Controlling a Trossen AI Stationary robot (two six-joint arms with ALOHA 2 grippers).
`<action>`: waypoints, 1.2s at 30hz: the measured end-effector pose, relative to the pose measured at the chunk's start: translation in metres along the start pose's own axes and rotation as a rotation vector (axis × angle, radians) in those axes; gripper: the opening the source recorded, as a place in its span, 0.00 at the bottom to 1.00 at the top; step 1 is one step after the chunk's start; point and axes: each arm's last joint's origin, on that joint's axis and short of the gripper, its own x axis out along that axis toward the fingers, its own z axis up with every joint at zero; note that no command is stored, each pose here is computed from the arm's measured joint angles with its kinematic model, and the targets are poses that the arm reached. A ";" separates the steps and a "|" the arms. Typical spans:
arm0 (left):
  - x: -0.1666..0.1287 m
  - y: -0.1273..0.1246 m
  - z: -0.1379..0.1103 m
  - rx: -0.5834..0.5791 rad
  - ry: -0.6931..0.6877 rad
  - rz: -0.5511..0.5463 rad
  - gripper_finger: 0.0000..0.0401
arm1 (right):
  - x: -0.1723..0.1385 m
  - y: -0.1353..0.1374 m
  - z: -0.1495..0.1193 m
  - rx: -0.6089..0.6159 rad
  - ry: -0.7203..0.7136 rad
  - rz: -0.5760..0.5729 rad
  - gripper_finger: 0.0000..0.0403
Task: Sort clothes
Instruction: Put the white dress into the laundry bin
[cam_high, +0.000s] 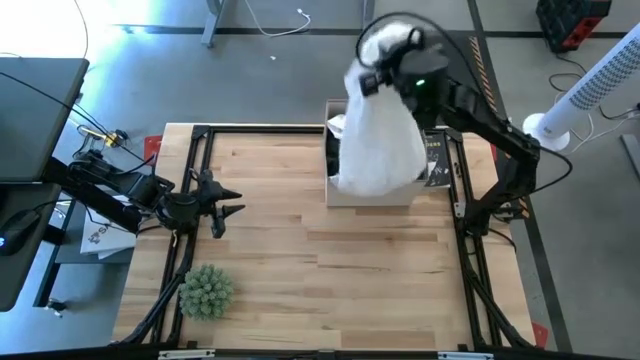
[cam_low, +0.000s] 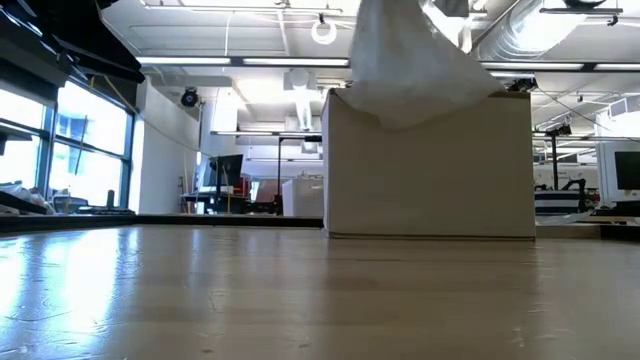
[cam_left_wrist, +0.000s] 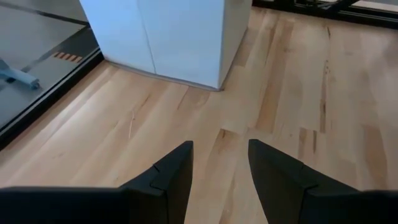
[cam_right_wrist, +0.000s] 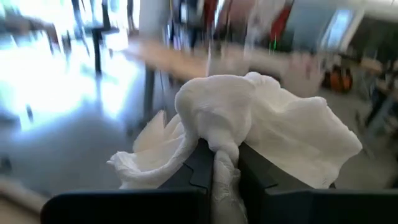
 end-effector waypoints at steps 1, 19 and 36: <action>0.000 0.000 0.000 0.000 -0.001 0.003 0.38 | -0.002 -0.002 0.010 0.014 -0.056 0.000 0.07; 0.004 -0.003 -0.001 0.008 0.021 0.005 0.38 | -0.001 -0.010 -0.023 -0.083 0.210 0.081 0.07; 0.007 -0.006 0.000 0.043 0.023 0.018 0.38 | 0.102 0.050 -0.268 0.176 0.769 0.362 0.07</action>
